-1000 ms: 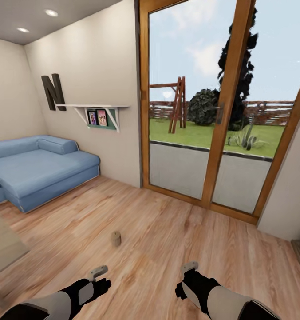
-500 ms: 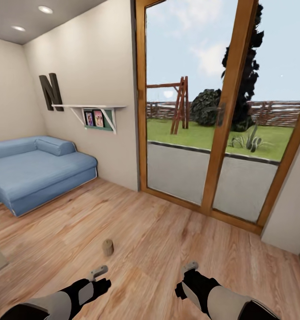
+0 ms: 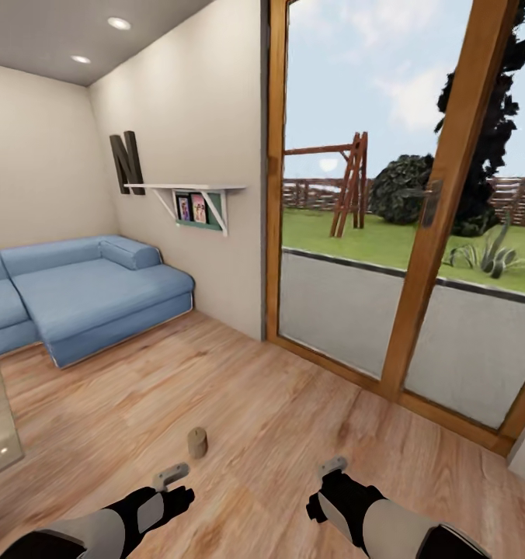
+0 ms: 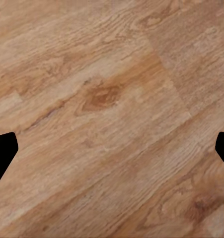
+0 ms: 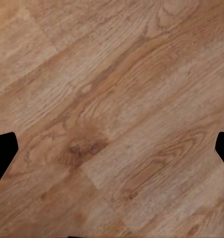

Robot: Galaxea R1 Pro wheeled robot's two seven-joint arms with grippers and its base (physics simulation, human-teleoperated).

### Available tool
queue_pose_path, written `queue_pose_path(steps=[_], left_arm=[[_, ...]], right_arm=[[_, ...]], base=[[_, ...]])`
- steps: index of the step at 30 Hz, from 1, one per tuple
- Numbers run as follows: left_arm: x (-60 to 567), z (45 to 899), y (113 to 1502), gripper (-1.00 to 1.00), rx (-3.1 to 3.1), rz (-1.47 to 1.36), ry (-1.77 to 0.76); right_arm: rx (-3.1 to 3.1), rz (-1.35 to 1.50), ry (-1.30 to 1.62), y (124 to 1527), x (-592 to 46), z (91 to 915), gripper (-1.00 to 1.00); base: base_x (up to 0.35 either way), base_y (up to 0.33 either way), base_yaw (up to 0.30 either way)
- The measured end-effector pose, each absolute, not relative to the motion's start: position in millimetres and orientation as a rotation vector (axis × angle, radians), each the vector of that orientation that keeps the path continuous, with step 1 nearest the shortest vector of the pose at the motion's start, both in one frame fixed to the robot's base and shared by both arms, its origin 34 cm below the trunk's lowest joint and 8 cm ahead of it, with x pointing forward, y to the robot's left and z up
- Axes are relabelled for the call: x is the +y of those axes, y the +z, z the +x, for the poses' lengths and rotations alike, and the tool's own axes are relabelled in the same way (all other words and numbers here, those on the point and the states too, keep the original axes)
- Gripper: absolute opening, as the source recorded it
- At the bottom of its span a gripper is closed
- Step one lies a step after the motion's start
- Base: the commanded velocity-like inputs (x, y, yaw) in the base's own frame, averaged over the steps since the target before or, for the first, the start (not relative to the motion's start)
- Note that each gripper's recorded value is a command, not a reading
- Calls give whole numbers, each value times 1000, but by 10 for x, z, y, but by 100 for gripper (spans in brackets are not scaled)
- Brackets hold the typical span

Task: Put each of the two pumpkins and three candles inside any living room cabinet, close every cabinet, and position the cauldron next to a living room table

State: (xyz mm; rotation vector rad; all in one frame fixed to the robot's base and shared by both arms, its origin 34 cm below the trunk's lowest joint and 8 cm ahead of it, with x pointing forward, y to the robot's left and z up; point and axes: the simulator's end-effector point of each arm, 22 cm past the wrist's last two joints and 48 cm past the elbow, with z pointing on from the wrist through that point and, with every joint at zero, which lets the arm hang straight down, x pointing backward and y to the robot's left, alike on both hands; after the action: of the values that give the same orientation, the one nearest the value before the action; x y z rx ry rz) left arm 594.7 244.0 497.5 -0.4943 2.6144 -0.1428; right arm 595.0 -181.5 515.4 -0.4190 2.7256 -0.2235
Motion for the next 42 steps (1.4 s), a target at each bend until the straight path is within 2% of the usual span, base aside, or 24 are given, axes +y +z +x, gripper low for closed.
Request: queue_pose_path(steps=[25, 42], left_arm=[[2429, 5949, 4977, 100, 2614, -493, -145], [2435, 5981, 5034, 100, 2602, -491, -146]], right_arm=[[2725, -420, -224, 5156, -1813, 5952, 100], [2712, -420, -227, 5213, -1816, 5982, 100]], base=[[255, -224, 283], [-95, -176, 263]])
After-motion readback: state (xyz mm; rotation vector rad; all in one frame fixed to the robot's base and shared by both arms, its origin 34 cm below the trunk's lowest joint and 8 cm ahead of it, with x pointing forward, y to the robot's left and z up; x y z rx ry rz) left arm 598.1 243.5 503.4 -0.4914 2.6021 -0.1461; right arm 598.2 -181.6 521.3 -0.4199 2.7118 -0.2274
